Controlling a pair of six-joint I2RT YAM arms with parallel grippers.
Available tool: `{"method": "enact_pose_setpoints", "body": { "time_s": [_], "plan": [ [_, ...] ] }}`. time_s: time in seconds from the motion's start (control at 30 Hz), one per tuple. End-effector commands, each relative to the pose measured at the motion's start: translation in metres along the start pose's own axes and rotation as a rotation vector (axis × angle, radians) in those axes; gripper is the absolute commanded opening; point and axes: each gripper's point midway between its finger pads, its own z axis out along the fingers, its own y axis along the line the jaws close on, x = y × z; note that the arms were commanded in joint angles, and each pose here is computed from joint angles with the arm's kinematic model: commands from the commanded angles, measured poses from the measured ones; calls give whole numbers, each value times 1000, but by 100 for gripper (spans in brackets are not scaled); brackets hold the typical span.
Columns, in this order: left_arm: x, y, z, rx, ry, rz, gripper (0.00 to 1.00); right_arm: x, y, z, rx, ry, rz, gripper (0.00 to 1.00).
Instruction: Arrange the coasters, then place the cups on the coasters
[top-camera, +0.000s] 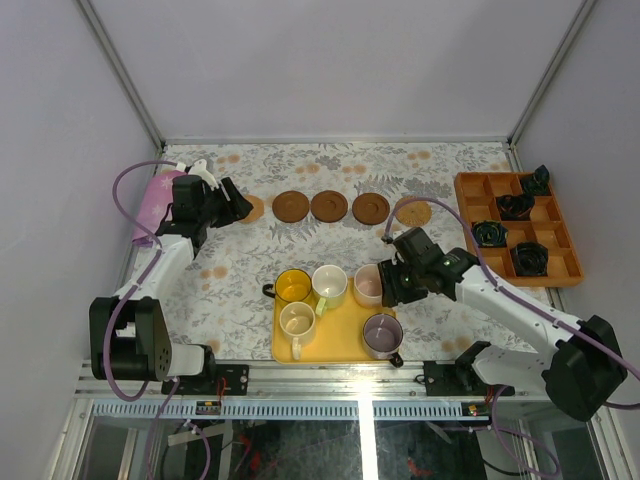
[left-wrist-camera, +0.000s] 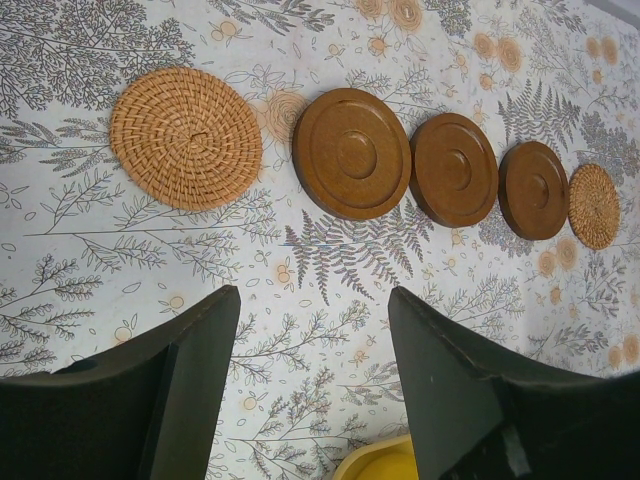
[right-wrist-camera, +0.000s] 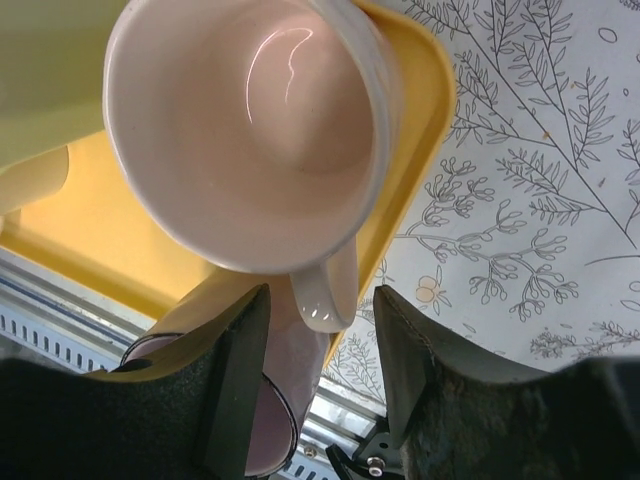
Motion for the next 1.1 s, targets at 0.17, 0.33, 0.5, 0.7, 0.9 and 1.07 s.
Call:
{"method": "enact_pose_setpoints", "body": {
  "time_s": [0.17,0.33,0.5,0.7,0.9,1.07],
  "plan": [
    [-10,-5,-4,5,-33,44,62,-8,0,16,7,-38,15,50],
    [-8,-4,-3,6,-27,42,62,-10,1,21,5,-46,21,48],
    [-7,-4,-1,8,-22,36,62,-9,2,26,-4,-42,20,43],
    [-5,-3,1,7,-15,32,62,-6,-1,33,4,-28,15,43],
    [-3,-3,2,8,-7,27,62,-7,-2,37,6,-22,-3,32],
    [-3,-2,2,2,-9,25,62,-12,0,36,2,-25,-25,10]
  ]
}}
